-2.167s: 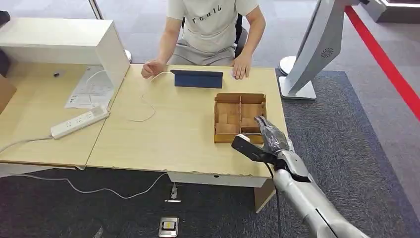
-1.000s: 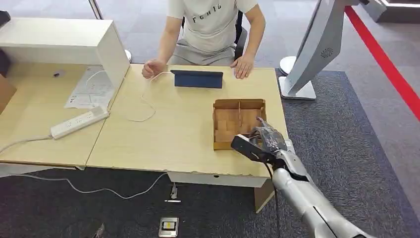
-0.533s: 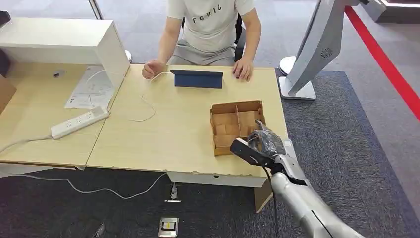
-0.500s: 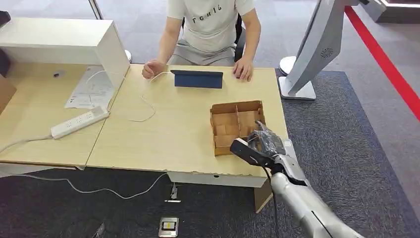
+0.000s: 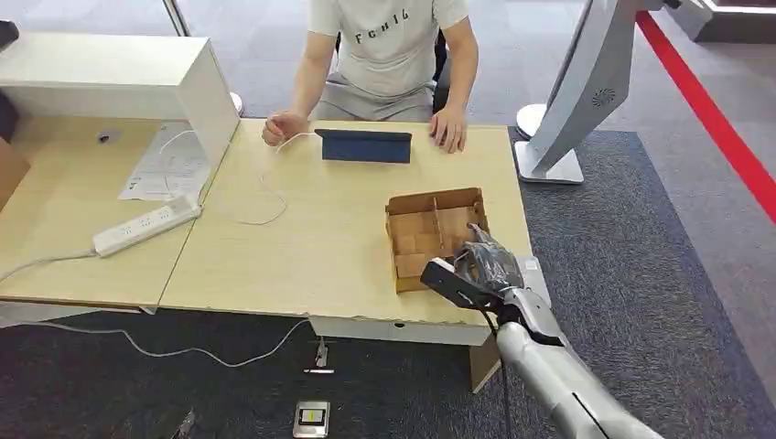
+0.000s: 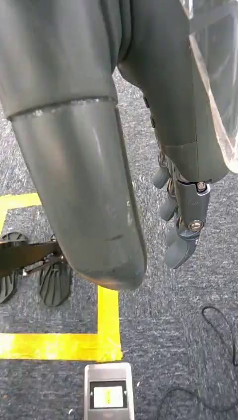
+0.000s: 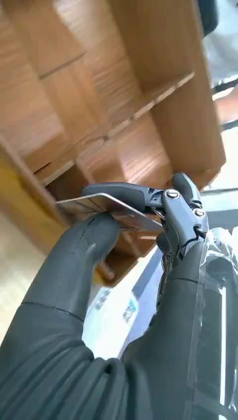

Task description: Pass the card to the sensor for recognition and then transmit it.

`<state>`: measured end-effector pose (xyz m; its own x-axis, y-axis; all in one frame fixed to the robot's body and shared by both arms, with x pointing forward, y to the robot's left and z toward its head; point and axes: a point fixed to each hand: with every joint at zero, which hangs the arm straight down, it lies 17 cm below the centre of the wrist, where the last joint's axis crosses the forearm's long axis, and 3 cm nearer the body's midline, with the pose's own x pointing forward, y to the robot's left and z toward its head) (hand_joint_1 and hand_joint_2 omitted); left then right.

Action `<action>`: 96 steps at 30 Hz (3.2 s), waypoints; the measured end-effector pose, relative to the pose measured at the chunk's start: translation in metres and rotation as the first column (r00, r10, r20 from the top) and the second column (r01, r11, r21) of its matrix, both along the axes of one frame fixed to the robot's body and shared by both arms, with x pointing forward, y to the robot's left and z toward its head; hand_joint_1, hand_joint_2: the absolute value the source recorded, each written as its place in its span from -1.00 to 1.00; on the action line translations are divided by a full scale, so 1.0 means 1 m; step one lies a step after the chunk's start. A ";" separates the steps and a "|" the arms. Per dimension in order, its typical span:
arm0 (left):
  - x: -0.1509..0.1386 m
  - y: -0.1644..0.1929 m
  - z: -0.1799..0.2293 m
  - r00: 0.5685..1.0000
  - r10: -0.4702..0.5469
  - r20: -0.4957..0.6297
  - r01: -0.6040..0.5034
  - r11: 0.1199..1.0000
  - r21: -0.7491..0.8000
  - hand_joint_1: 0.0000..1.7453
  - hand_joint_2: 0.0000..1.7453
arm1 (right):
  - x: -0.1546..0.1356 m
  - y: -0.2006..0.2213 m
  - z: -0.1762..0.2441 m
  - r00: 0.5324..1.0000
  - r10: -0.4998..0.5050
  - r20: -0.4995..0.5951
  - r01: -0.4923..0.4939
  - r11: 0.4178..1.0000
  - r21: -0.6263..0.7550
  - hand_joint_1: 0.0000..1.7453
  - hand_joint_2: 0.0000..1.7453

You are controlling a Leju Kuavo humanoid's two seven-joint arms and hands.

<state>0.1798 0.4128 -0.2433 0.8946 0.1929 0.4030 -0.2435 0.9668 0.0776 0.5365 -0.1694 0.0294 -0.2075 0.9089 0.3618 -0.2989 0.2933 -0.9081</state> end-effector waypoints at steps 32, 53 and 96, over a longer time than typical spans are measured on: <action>-0.003 -0.005 -0.001 1.000 -0.031 -0.001 0.031 0.999 -0.008 -1.00 -1.00 | 0.041 0.035 0.124 0.965 0.080 0.250 -0.095 0.994 0.050 1.00 1.00; 0.010 -0.016 0.001 0.998 -0.055 0.015 0.055 0.998 -0.011 -1.00 -1.00 | 0.099 0.076 0.261 0.890 0.142 0.434 -0.086 0.986 -0.146 1.00 1.00; 0.051 -0.024 0.014 0.993 -0.108 0.048 0.109 0.994 -0.012 -1.00 -1.00 | 0.126 -0.077 0.213 0.931 -0.018 0.365 0.144 0.936 -0.322 -1.00 -1.00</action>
